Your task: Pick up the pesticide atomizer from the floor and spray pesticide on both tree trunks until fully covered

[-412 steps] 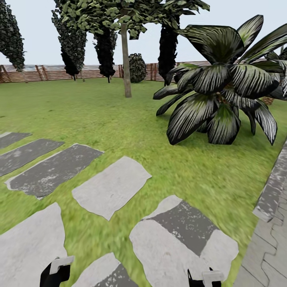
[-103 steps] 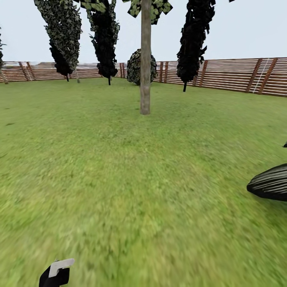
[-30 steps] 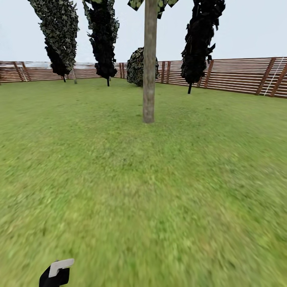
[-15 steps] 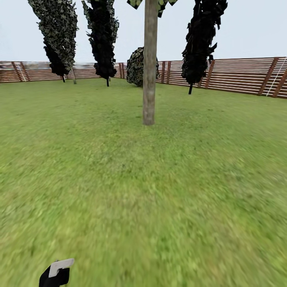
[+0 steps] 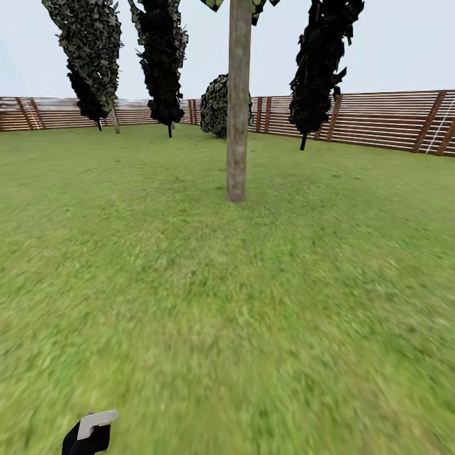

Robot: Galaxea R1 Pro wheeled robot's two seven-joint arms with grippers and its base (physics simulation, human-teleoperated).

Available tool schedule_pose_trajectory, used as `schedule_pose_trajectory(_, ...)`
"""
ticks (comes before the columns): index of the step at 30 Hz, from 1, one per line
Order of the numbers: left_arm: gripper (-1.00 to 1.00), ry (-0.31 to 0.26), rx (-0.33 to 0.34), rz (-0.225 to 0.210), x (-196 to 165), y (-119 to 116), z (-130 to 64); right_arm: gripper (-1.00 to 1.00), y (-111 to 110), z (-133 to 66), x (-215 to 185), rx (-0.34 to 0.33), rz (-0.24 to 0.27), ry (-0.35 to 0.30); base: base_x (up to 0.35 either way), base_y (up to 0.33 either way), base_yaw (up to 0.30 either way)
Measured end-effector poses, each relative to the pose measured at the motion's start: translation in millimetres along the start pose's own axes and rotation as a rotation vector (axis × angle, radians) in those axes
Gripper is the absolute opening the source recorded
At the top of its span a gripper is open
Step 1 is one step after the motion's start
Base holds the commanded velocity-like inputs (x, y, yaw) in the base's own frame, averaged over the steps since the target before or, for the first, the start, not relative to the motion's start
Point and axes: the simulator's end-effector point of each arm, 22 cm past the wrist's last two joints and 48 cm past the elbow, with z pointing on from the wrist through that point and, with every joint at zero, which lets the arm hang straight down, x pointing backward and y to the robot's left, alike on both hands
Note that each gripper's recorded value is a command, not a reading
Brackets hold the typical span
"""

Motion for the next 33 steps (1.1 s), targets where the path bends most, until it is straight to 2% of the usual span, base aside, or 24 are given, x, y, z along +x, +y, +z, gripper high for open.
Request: schedule_pose_trajectory(33,-1.0,0.001,0.0,0.0,0.3,-0.1,-0.1,1.0,0.0,0.0,0.0,0.0,0.0,0.0,0.336,0.0,0.0)
